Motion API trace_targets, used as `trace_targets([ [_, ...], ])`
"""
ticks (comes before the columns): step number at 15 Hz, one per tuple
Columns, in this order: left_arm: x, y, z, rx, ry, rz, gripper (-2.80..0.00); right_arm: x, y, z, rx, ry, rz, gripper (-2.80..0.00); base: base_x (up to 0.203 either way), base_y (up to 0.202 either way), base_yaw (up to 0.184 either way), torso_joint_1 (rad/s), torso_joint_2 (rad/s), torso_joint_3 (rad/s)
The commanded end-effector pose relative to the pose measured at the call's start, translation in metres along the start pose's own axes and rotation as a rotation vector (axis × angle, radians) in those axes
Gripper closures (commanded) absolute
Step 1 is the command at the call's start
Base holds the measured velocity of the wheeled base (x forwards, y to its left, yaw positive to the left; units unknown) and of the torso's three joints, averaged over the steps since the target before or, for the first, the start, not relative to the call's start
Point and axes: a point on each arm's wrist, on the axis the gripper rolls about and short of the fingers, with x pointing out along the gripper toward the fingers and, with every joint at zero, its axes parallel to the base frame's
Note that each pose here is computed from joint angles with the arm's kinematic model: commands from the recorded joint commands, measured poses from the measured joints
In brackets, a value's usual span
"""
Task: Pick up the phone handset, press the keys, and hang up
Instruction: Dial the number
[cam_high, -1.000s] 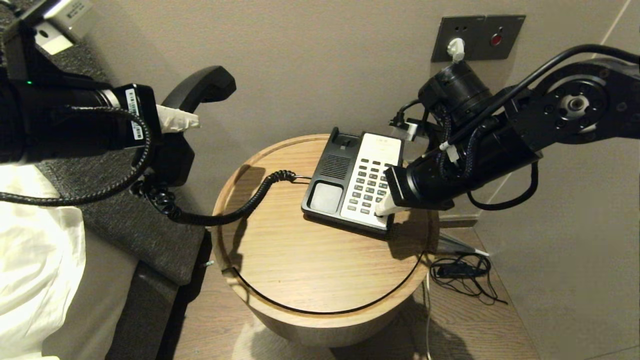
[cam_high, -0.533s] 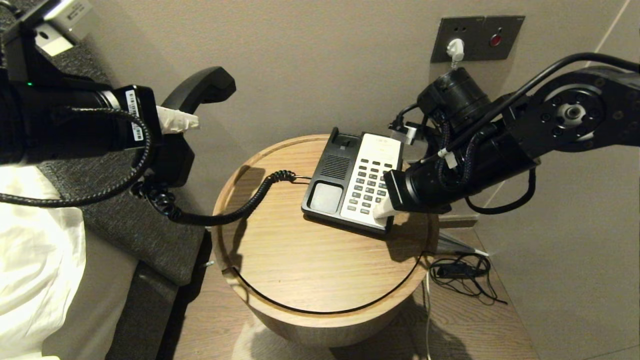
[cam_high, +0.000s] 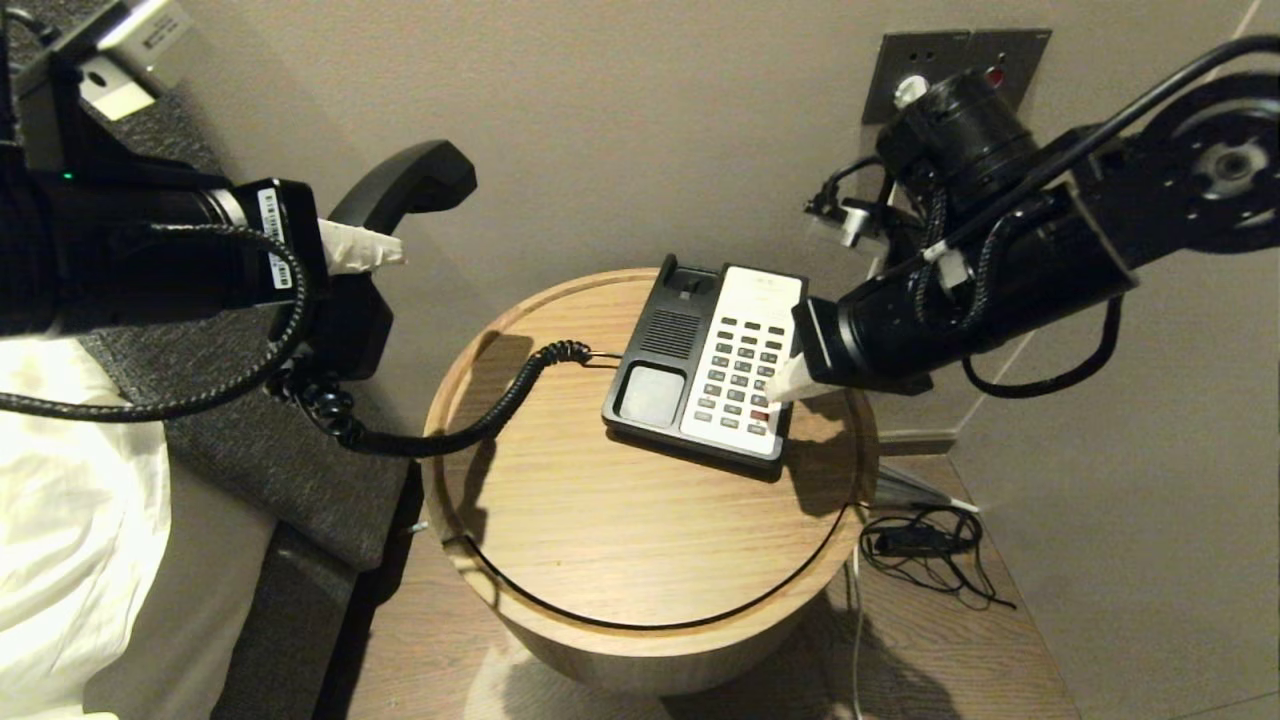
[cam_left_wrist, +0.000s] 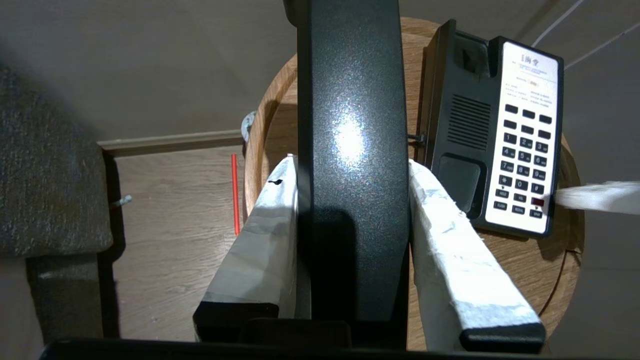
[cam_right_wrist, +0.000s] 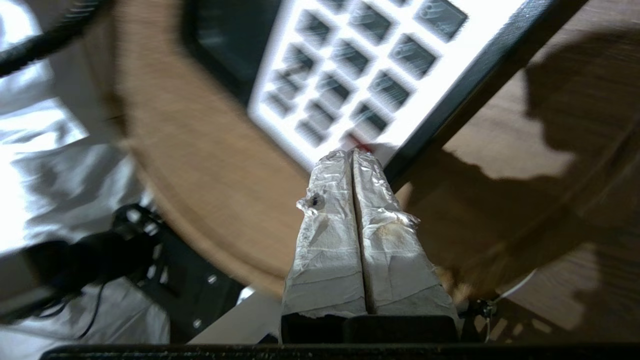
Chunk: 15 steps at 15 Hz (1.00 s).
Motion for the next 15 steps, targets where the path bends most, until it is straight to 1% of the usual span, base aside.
trace_targets([
  [1, 0.001, 0.000, -0.001, -0.001, 0.007, -0.001, 0.00, -0.038, 0.010, 0.001, -0.013, -0.066, 0.031, 0.00, 0.000, 0.000, 0.000, 0.000, 0.00, 0.000],
  [4, 0.006, -0.004, -0.008, 0.010, 0.039, -0.020, 0.00, -0.083, 0.015, -0.008, -0.002, -0.124, 0.050, 0.00, 0.000, 0.000, 0.000, 0.000, 0.00, 0.000],
  [6, 0.011, -0.013, -0.013, 0.028, 0.066, -0.058, 0.00, -0.110, 0.008, -0.015, 0.044, -0.157, 0.031, 0.00, 0.000, 0.000, 0.000, 0.000, 0.00, 0.000],
  [8, 0.019, -0.024, -0.018, 0.047, 0.096, -0.095, 0.00, -0.124, 0.003, -0.020, 0.102, -0.176, 0.021, 0.00, 0.000, 0.000, 0.000, 0.000, 0.00, 0.000],
  [10, 0.022, -0.027, -0.017, 0.053, 0.099, -0.103, 0.00, -0.118, 0.000, -0.022, 0.127, -0.153, 0.010, 0.00, 0.000, 0.000, 0.000, 0.000, 0.00, 0.000],
  [13, 0.017, -0.026, -0.017, 0.054, 0.089, -0.095, 0.00, -0.085, -0.008, -0.018, 0.149, -0.070, -0.020, 0.00, 0.000, 0.000, 0.000, 0.000, 0.00, 0.000],
  [15, 0.012, -0.024, -0.015, 0.051, 0.074, -0.090, 0.00, -0.067, -0.009, -0.015, 0.152, -0.022, -0.010, 0.00, 0.000, 0.000, 0.000, 0.000, 0.00, 0.000],
])
